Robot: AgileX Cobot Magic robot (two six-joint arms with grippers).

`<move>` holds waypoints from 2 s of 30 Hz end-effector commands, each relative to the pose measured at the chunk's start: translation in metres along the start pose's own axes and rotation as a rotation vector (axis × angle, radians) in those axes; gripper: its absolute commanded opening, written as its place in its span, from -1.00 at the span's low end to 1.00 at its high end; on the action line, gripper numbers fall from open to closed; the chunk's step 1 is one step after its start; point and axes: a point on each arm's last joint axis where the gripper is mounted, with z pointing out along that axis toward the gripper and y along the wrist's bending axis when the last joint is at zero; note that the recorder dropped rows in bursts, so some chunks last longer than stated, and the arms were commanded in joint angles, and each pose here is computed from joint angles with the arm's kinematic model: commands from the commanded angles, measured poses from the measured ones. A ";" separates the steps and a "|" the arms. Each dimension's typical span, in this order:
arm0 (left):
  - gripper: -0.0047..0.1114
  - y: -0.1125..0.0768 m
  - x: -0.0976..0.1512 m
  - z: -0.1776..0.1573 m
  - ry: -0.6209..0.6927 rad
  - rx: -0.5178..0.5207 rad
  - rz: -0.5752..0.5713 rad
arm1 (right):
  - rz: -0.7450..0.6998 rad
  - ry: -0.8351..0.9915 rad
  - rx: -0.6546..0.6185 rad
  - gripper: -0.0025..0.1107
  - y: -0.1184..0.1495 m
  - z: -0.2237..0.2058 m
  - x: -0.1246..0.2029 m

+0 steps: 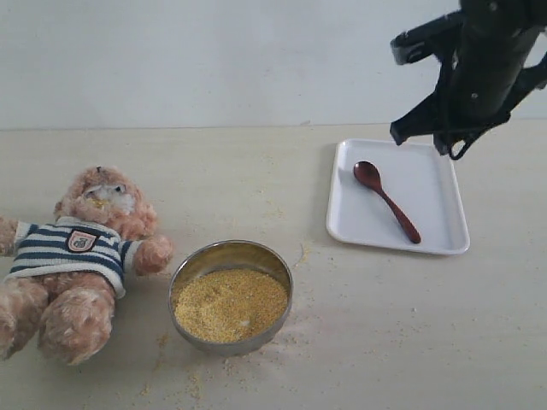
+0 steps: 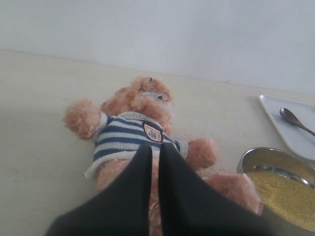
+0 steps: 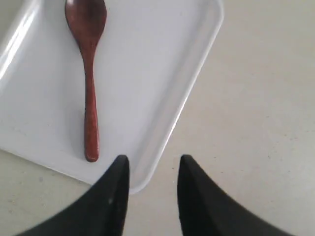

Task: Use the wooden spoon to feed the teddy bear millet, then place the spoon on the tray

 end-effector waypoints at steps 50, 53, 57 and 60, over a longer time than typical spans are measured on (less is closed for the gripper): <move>-0.83 0.000 0.001 0.000 -0.002 0.004 -0.014 | 0.410 -1.046 0.059 -0.96 -0.003 -0.081 0.328; -0.83 0.000 0.001 0.000 -0.002 0.004 -0.014 | 0.336 -0.953 0.033 -0.96 0.003 -0.074 0.331; -0.83 0.000 0.001 0.000 -0.002 0.004 -0.014 | 0.230 -0.891 0.101 -0.96 0.005 -0.070 0.333; -0.83 0.000 0.001 0.000 -0.002 0.004 -0.014 | 0.234 -0.847 0.168 -0.96 0.001 -0.068 0.336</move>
